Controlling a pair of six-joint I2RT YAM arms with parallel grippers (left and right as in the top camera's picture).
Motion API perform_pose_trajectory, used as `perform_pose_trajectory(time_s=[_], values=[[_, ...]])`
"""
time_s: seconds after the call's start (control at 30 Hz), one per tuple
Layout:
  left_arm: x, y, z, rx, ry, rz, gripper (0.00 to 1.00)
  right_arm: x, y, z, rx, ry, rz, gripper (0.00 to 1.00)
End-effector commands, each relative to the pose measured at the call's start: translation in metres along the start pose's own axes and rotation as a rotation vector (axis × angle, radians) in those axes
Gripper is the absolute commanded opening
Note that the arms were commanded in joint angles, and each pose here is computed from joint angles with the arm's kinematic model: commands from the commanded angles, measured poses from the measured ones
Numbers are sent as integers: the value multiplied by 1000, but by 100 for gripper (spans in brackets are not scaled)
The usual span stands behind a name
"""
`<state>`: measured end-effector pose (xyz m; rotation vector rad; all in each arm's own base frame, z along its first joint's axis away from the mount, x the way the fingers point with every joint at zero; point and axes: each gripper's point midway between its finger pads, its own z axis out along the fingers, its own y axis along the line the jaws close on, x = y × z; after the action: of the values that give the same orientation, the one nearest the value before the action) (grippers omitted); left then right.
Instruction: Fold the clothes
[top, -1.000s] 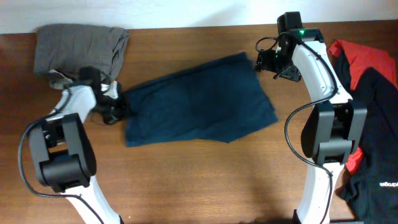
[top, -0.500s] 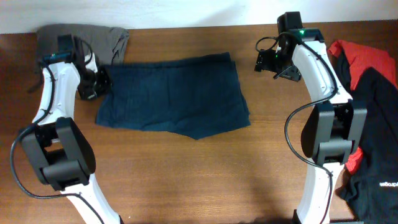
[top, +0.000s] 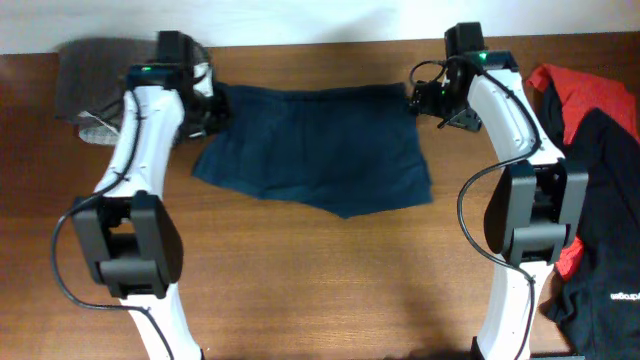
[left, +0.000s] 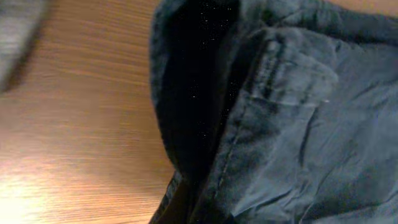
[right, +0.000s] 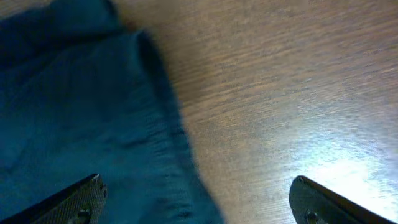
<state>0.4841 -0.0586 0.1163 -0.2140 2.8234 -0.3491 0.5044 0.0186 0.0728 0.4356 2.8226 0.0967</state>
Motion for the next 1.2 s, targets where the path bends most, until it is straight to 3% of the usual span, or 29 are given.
perform_pose_trajectory(time_s=[0.0, 0.13, 0.23, 0.6, 1.17], values=[[-15, -37, -16, 52, -61, 45, 0, 15, -5, 19, 10, 34, 9, 99], [-33, -48, -36, 59, -130, 65, 0, 23, -8, 27, 16, 50, 10, 99], [-46, -33, -53, -19, -180, 51, 0, 24, -6, 27, 6, 57, 10, 99], [-53, -44, -61, -13, -218, 58, 0, 28, 9, 26, -85, 82, 12, 98], [-88, -110, -9, 113, -353, 8, 1, 28, 9, 26, -84, 83, 12, 99]])
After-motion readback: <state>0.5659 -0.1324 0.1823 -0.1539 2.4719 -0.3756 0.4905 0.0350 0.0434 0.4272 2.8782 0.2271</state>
